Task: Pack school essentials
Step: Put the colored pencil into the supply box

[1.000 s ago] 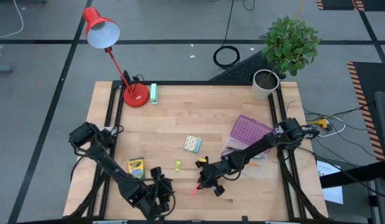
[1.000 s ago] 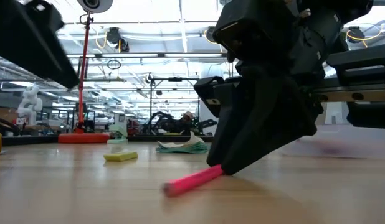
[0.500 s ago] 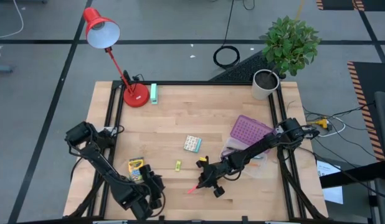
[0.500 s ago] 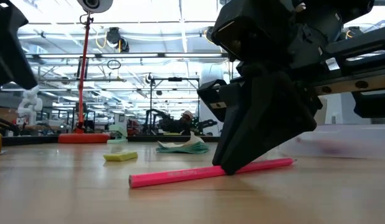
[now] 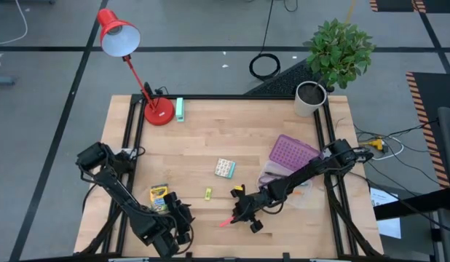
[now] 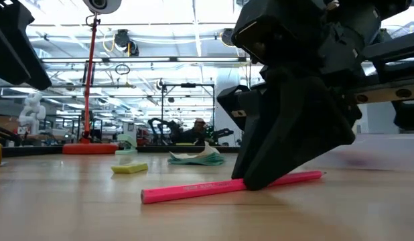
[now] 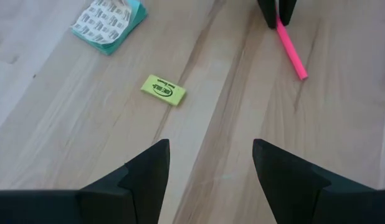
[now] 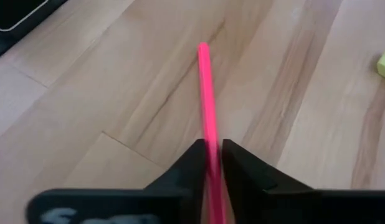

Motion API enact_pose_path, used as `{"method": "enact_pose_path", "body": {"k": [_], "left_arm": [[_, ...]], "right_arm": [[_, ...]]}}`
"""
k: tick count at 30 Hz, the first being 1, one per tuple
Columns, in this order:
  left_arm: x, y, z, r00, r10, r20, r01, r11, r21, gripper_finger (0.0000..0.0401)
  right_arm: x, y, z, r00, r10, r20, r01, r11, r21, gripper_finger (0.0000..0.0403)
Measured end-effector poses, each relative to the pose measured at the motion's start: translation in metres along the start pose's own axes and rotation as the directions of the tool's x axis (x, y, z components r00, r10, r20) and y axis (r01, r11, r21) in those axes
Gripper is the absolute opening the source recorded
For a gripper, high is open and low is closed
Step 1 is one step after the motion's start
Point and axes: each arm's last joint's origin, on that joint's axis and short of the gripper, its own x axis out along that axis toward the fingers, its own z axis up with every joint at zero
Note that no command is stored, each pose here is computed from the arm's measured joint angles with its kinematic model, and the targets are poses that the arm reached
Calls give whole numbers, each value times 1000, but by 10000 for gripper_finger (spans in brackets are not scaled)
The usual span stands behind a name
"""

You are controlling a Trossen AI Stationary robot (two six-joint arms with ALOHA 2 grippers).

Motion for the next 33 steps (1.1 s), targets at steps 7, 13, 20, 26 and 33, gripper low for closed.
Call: {"method": "enact_pose_path", "body": {"k": [7, 13, 20, 26, 33], "left_arm": [[0, -1, 1, 1000, -3, 19, 3, 1000, -10, 234], [0, -4, 4, 998, -27, 50, 27, 1000, 9, 234], [0, -5, 5, 998, -31, 62, 30, 999, 18, 234], [0, -5, 5, 997, -28, 68, 27, 999, 18, 234], [0, -5, 5, 997, -28, 69, 27, 999, 17, 234]], "right_arm": [[0, -1, -6, 999, -1, -38, 3, 999, 47, 110], [0, -1, -9, 1000, 4, -27, -3, 999, 42, 66], [0, -1, -9, 1000, 4, -30, -3, 999, 39, 10], [0, -1, -8, 1000, 4, -17, -3, 999, 38, 14], [-5, -1, -3, 1000, 2, 12, -3, 999, 43, 15]]}}
